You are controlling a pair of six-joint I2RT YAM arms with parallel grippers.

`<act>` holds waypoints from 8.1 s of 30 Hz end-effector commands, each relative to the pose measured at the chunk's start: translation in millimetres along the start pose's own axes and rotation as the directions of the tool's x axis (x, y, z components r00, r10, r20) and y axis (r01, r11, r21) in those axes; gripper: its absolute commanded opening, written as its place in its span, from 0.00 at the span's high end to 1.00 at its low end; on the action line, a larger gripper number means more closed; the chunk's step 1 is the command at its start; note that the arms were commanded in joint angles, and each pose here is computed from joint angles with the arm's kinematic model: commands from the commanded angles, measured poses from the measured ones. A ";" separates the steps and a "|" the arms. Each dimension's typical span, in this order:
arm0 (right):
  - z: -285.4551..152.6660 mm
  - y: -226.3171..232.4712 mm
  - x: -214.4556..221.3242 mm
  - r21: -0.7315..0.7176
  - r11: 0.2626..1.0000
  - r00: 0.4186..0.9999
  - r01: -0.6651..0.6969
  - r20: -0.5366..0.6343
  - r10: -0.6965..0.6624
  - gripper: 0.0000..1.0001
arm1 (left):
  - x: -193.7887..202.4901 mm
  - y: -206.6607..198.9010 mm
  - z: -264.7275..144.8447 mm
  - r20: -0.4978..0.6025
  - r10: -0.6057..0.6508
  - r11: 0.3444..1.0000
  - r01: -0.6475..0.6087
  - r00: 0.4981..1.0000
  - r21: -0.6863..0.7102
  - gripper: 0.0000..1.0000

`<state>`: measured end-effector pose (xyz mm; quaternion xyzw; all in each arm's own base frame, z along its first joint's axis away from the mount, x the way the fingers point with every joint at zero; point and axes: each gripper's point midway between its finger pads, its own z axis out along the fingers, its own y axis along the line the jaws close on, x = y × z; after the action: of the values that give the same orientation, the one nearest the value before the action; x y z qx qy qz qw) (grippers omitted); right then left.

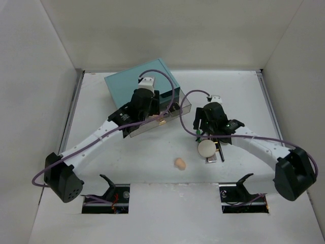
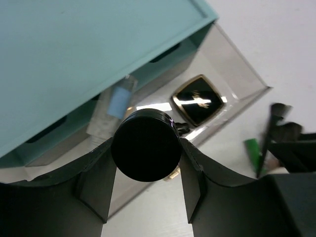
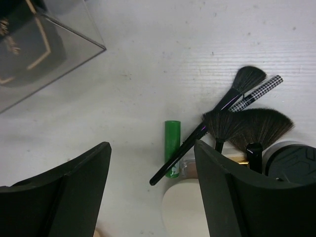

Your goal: Organize the makeup

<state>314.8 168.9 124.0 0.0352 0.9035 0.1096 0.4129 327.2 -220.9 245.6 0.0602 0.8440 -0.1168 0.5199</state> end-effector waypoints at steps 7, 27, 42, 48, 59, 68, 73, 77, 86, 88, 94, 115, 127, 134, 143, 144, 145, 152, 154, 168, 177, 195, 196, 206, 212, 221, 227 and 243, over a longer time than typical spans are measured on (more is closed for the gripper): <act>40.5 29.0 -16.4 -0.052 0.997 0.998 0.061 0.030 -0.059 0.27 | 19.9 33.6 11.5 -0.060 -0.028 0.999 0.025 0.998 -0.042 0.80; 68.0 3.0 47.0 0.034 0.998 0.989 0.058 -0.140 -0.053 0.31 | 91.6 59.4 -2.0 -0.230 -0.054 0.995 0.032 0.972 -0.097 0.48; 69.3 -9.4 73.5 0.076 0.997 0.981 0.020 -0.195 -0.004 0.47 | 44.4 51.7 -6.3 -0.121 -0.047 0.997 0.040 0.992 -0.060 0.00; 65.4 -6.8 67.8 0.080 0.996 0.983 0.024 -0.182 -0.009 0.77 | 4.0 47.5 -20.5 -0.014 -0.054 0.998 0.053 0.998 -0.027 0.00; -47.7 62.0 -84.3 -0.177 0.984 0.979 0.018 0.204 0.018 0.91 | -6.3 80.4 -37.4 0.071 -0.114 0.990 0.120 0.991 -0.078 0.00; -82.4 142.5 -168.3 -0.364 0.926 0.933 0.102 0.358 0.038 0.91 | 12.0 95.7 -54.8 0.083 -0.147 0.983 0.155 0.986 -0.095 0.00; -34.1 175.0 -170.0 -0.351 0.932 0.943 0.087 0.330 0.036 0.89 | 23.0 96.1 -67.6 0.078 -0.158 0.983 0.164 0.984 -0.083 0.00; 1.5 174.2 -157.2 -0.279 0.959 0.953 0.039 0.299 0.048 0.90 | 26.7 98.1 -75.2 0.075 -0.159 0.983 0.165 0.985 -0.083 0.00; 38.0 166.3 -112.9 -0.214 0.977 0.981 0.001 0.190 0.040 0.53 | 23.2 81.2 -73.0 0.061 -0.154 0.988 0.155 0.986 -0.018 0.00; 32.5 166.4 -115.6 -0.222 0.975 0.980 -0.002 0.195 0.046 0.44 | 20.4 73.9 -71.3 0.059 -0.149 0.989 0.149 0.987 0.009 0.00; -4.0 151.5 -136.9 -0.238 0.971 0.963 -0.013 0.257 0.076 0.27 | 6.6 42.5 -65.7 0.067 -0.135 0.985 0.127 0.989 0.113 0.00; -84.3 -93.2 -112.5 0.173 0.930 0.901 -0.323 0.358 0.246 0.00 | 179.7 -231.3 -63.7 -0.388 0.250 0.805 0.032 0.887 0.592 0.01; -88.2 -95.3 -104.0 0.172 0.929 0.897 -0.327 0.365 0.248 0.00 | 250.5 -275.2 -29.7 -0.506 0.146 0.931 0.054 0.850 0.360 0.00; -99.2 -94.1 -109.1 0.143 0.928 0.878 -0.345 0.398 0.266 0.00 | 262.1 -276.3 6.2 -0.491 0.011 0.985 0.075 0.871 0.156 0.00; -106.9 -92.3 -113.8 0.115 0.929 0.863 -0.352 0.426 0.274 0.00 | 269.1 -244.4 28.2 -0.431 0.002 1.000 -0.001 0.902 0.003 0.07; -107.3 -91.8 -113.8 0.113 0.930 0.862 -0.351 0.426 0.274 0.00 | 269.6 -243.8 29.1 -0.428 0.007 1.000 -0.010 0.904 -0.003 0.11; -107.3 -92.0 -113.9 0.113 0.929 0.862 -0.351 0.426 0.274 0.00 | 271.0 -244.0 28.8 -0.424 0.015 1.000 -0.018 0.905 -0.004 0.14; -107.1 -95.4 -114.6 0.118 0.926 0.858 -0.358 0.433 0.277 0.00 | 279.2 -248.8 33.4 -0.419 0.063 0.997 -0.073 0.906 -0.010 0.22; -106.6 -94.8 -114.6 0.116 0.927 0.858 -0.357 0.432 0.277 0.00 | 282.0 -248.0 32.6 -0.415 0.102 0.993 -0.120 0.904 -0.016 0.23; -105.9 -96.4 -115.2 0.117 0.925 0.855 -0.360 0.439 0.278 0.00 | 285.5 -214.6 15.4 -0.435 0.177 0.974 -0.221 0.883 -0.051 0.50; -108.7 -95.1 -118.1 0.103 0.927 0.848 -0.360 0.451 0.279 0.00 | 253.6 -179.9 -28.1 -0.423 0.251 0.961 -0.275 0.871 0.004 0.58; -110.0 -94.9 -118.3 0.099 0.929 0.847 -0.357 0.455 0.276 0.00 | 174.9 -172.6 -76.0 -0.372 0.360 0.932 -0.314 0.856 0.181 0.69; -109.9 -94.7 -118.2 0.098 0.929 0.847 -0.356 0.454 0.277 0.00 | 171.2 -173.4 -80.8 -0.383 0.354 0.934 -0.299 0.853 0.198 0.69; -113.5 -95.5 -120.6 0.091 0.928 0.839 -0.361 0.467 0.280 0.00 | 135.8 -154.5 -108.5 -0.423 0.314 0.943 -0.230 0.850 0.239 0.75; -114.1 -95.8 -122.3 0.087 0.927 0.836 -0.364 0.468 0.284 0.00 | 96.5 -151.1 -129.0 -0.410 0.258 0.947 -0.145 0.875 0.287 0.75; -111.4 -94.4 -123.3 0.082 0.929 0.840 -0.362 0.461 0.287 0.00 | 13.8 -123.4 -97.0 -0.212 0.082 0.975 -0.034 0.974 0.219 0.78; -105.4 -89.7 -117.0 0.078 0.940 0.867 -0.332 0.419 0.271 0.00 | 35.3 -126.4 -79.2 -0.265 0.076 0.968 -0.008 0.961 0.249 0.76; -164.2 49.5 133.9 -0.478 0.876 0.942 0.072 -0.256 -0.217 0.00 | 52.1 -31.6 -64.3 -0.202 -0.063 0.995 0.078 0.977 0.065 0.00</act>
<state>139.3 200.7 159.7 -0.1286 0.8883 0.2714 0.3474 231.5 -244.6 217.0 0.0837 0.9038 -0.1477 0.3928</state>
